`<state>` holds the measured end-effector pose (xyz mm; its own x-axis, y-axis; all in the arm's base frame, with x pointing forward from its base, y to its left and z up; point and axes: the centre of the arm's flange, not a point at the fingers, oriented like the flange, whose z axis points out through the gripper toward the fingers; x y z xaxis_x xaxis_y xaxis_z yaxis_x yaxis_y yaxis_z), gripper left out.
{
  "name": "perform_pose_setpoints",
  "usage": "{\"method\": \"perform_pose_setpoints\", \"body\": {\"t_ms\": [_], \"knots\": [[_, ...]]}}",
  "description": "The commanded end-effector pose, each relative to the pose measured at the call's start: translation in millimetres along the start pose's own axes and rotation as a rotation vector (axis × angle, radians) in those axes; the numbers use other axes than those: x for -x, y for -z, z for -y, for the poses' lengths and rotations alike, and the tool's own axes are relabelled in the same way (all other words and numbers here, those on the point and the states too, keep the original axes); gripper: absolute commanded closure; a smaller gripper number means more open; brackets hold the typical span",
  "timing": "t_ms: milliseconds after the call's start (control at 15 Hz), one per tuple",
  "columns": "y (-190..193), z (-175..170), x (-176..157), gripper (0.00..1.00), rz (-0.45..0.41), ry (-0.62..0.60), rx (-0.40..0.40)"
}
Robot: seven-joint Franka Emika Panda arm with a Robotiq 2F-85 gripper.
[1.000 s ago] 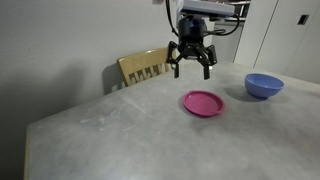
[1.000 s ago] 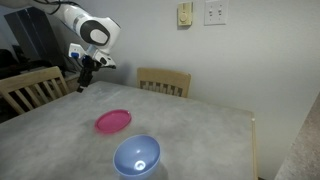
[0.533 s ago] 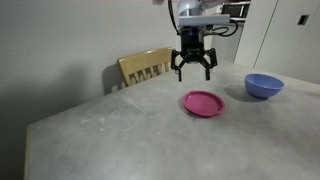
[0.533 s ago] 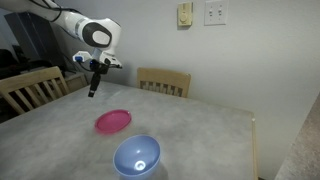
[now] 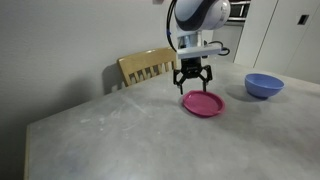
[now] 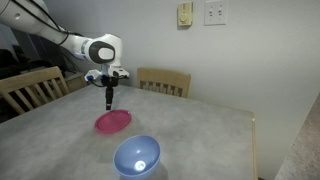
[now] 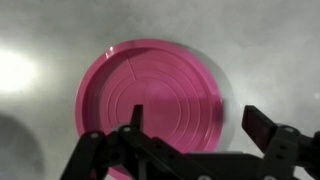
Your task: Place the pink lid on the bowl
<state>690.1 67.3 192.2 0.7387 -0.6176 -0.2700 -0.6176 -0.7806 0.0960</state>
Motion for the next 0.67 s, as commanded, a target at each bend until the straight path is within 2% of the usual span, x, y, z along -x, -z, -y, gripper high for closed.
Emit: {"method": "perform_pose_setpoints", "body": {"t_ms": [0,267,600], "knots": [[-21.6,-10.7,-17.1,0.00,-0.071,0.054,0.010],[-22.3,-13.7,-30.2,0.00,-0.123,0.068,0.028],[-10.2,-9.9,-37.7,0.00,-0.082,0.024,0.015]]}}
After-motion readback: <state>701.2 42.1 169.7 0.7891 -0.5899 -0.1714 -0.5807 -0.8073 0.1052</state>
